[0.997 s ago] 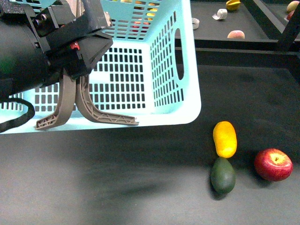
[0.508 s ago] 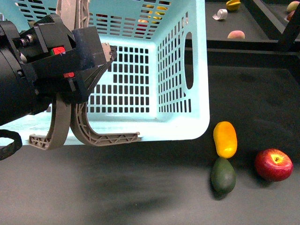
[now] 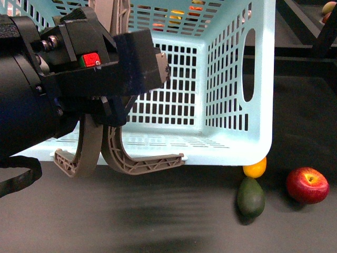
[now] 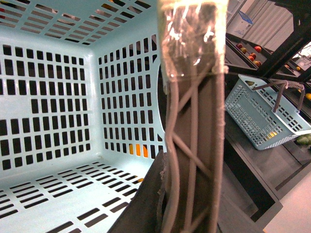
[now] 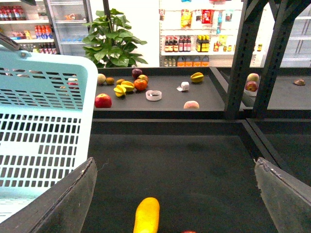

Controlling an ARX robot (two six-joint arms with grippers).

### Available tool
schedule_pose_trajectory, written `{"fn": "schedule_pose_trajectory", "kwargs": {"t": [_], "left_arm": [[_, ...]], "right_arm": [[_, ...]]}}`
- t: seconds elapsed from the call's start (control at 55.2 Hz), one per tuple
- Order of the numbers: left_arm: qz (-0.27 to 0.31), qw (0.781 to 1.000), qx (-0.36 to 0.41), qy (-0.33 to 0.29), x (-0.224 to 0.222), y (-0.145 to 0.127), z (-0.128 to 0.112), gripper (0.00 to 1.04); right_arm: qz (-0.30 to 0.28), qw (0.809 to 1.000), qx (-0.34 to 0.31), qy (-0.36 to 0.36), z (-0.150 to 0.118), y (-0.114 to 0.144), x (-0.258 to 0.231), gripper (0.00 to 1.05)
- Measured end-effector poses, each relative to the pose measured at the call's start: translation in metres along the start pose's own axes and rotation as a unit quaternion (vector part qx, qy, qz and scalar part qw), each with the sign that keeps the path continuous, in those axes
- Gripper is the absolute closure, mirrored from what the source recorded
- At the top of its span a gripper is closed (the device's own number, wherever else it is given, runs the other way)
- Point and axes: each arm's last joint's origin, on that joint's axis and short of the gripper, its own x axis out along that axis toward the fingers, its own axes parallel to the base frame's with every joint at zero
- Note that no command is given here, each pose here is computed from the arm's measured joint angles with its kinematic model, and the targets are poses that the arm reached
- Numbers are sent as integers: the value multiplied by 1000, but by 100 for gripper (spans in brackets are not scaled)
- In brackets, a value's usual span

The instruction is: Pick mango with right arm and hold basket with left

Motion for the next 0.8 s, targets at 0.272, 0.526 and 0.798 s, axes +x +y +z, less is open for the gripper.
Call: {"fn": "schedule_pose_trajectory", "kwargs": {"t": [0.272, 0.526, 0.798], "left_arm": [[4, 1000, 0, -1, 1, -1, -2, 96], [4, 1000, 0, -1, 1, -1, -2, 96], [4, 1000, 0, -1, 1, -1, -2, 96]], "right_arm": [[0, 1000, 0, 0, 0, 0, 0, 8], [0, 1000, 0, 0, 0, 0, 0, 8], [0, 1000, 0, 0, 0, 0, 0, 8]]}}
